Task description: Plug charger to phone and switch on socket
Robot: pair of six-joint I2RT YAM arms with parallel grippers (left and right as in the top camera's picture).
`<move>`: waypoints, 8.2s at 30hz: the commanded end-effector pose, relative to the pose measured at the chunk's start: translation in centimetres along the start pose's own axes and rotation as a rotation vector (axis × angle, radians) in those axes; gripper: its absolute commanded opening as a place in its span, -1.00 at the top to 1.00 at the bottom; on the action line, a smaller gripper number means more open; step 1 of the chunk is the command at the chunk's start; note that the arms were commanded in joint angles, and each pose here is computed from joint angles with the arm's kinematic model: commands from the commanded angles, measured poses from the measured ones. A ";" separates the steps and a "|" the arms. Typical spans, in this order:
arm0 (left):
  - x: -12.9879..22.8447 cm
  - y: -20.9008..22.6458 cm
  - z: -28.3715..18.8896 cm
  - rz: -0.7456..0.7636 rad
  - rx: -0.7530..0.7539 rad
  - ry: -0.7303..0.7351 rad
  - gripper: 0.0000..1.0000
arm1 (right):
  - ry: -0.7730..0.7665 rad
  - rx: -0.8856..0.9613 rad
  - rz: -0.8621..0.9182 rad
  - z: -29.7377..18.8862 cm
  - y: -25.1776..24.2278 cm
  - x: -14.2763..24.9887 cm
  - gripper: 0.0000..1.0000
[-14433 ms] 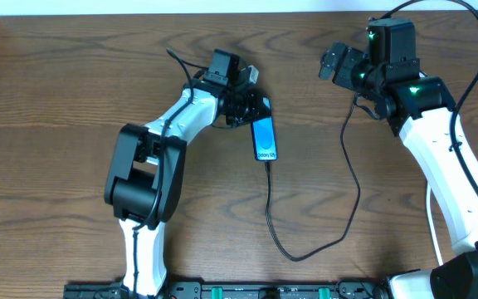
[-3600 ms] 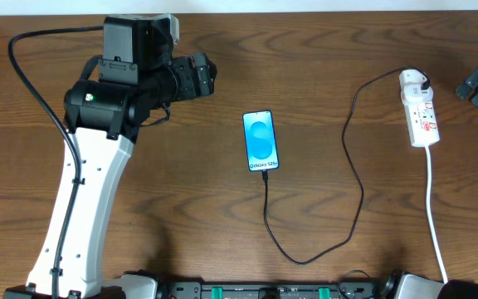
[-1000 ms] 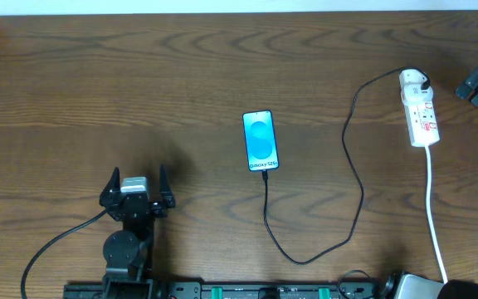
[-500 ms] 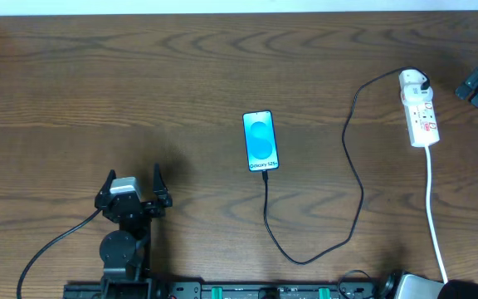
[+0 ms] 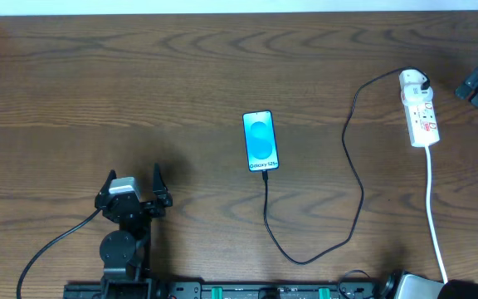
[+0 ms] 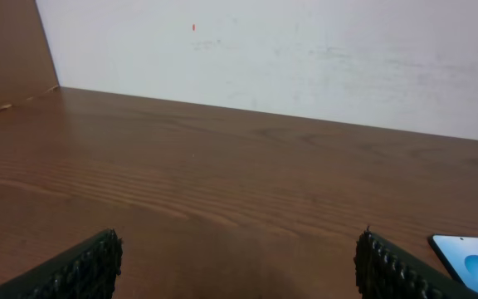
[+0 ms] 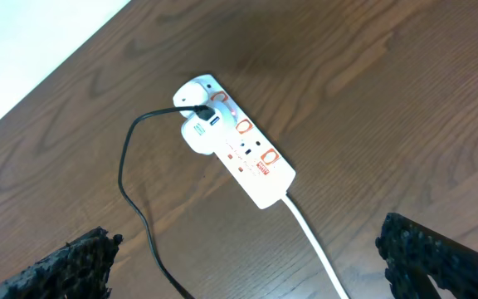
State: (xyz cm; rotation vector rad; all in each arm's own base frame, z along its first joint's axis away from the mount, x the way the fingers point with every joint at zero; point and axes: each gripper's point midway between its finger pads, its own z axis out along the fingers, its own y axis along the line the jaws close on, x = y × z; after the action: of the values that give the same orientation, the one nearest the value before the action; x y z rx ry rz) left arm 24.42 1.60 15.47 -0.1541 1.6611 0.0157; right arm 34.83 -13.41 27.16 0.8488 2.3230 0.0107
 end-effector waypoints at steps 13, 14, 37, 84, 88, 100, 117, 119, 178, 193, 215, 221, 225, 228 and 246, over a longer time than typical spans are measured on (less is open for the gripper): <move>1.7 0.5 0.1 -0.006 -0.020 0.052 -0.78 | -0.008 0.009 0.009 -0.2 -0.1 -0.1 -0.99; 1.7 0.5 0.1 -0.006 -0.020 0.052 -0.79 | -0.009 0.010 0.009 -0.2 -0.1 -0.1 -0.98; 1.7 0.5 0.1 -0.006 -0.020 0.052 -0.79 | -0.021 0.076 0.006 0.5 -1.5 0.2 -0.99; 1.7 0.5 0.1 -0.006 -0.020 0.052 -0.78 | -0.779 -0.271 -0.235 1.2 -2.4 17.6 -0.99; 1.7 0.5 0.1 -0.006 -0.020 0.052 -0.79 | -0.799 -0.278 -0.246 0.8 -2.2 17.4 -0.99; 1.7 0.5 0.1 -0.006 -0.020 0.052 -0.79 | -0.796 -0.293 -0.372 0.8 -1.3 17.9 -0.99; 1.7 0.5 0.1 -0.006 -0.020 0.052 -0.79 | -0.777 -0.308 -0.380 1.1 -1.0 18.3 -0.99; 1.7 0.5 0.1 -0.006 -0.020 0.052 -0.79 | -0.777 -0.308 -0.381 1.1 -1.0 18.3 -0.99; 1.7 0.5 0.1 -0.006 -0.020 0.052 -0.79 | -0.777 -0.308 -0.381 1.1 -1.0 18.3 -0.98; 1.7 0.5 0.1 -0.006 -0.021 0.052 -0.79 | -0.777 -0.308 -0.380 1.1 -1.0 18.3 -0.99; 1.7 0.5 0.1 -0.006 -0.020 0.052 -0.79 | -0.777 -0.308 -0.381 1.1 -1.0 18.3 -0.99; 1.7 0.5 0.1 -0.006 -0.020 0.052 -0.79 | -0.777 -0.308 -0.381 1.1 -1.0 18.3 -0.99; 1.7 0.5 0.1 -0.006 -0.020 0.052 -0.79 | -0.777 -0.308 -0.381 1.1 -1.0 18.3 -0.99; 1.7 0.5 0.1 -0.006 -0.020 0.052 -0.79 | -0.777 -0.308 -0.381 1.1 -1.0 18.3 -0.99; 1.7 0.5 0.1 -0.006 -0.020 0.052 -0.79 | -0.777 -0.308 -0.381 1.1 -1.0 18.3 -0.99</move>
State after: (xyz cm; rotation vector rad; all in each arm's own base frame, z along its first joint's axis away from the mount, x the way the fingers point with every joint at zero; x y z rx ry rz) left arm 24.39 1.55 15.52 -0.1540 1.6638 0.0114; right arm 24.33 -4.11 15.72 0.2038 1.6339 -0.1027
